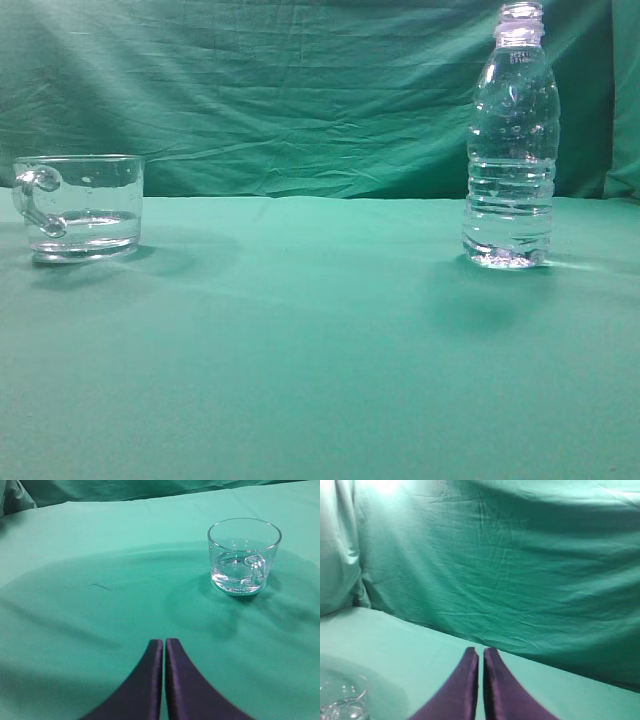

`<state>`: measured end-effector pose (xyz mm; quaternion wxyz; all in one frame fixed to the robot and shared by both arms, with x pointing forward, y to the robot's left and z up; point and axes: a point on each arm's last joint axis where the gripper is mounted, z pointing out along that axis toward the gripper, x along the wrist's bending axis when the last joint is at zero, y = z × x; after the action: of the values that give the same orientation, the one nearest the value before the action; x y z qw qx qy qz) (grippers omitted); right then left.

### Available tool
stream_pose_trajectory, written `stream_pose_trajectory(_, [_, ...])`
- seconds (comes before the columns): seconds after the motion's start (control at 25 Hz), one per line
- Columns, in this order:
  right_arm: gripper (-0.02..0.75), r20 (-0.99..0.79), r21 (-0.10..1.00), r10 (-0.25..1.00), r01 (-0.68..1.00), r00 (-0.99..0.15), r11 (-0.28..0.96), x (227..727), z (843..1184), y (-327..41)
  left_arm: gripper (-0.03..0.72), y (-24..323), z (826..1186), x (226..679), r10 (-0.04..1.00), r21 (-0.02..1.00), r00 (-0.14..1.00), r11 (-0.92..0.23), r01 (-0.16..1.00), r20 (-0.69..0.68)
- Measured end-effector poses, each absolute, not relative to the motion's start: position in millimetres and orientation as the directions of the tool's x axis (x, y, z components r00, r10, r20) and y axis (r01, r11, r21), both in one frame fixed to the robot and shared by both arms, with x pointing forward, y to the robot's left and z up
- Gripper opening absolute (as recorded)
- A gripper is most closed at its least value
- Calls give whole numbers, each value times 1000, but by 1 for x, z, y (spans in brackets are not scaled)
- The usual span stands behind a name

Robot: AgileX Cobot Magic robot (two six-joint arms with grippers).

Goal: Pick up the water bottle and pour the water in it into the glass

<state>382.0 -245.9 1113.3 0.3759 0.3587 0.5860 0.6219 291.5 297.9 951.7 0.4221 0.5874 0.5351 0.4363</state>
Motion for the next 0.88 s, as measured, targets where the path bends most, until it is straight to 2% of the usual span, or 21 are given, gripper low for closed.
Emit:
stream_pose_trajectory(0.08, [0,-13,996,867,-83,-498,-33,368,1119,-245,0,298,952,292,997,963,47,-71,260,61])
stream_pose_trajectory(0.28, [0,-178,976,802,-209,-571,68,342,1127,-240,0,298,952,292,997,963,47,-71,260,61])
stream_pose_trajectory(0.44, [0,-136,977,811,-213,-569,14,330,1131,-243,0,298,952,292,997,963,47,-71,260,61])
stream_pose_trajectory(0.6, [0,34,980,874,-156,-484,-124,326,1135,-256,0,298,952,292,997,963,47,-71,260,61])
stream_pose_trajectory(0.8, [0,250,947,911,-111,-326,-300,330,1135,-273,0,298,952,292,997,963,47,-71,260,61])
stream_pose_trajectory(0.88, [0,261,950,938,-111,-230,-292,333,1133,-281,0,298,952,292,997,963,47,-71,260,61])
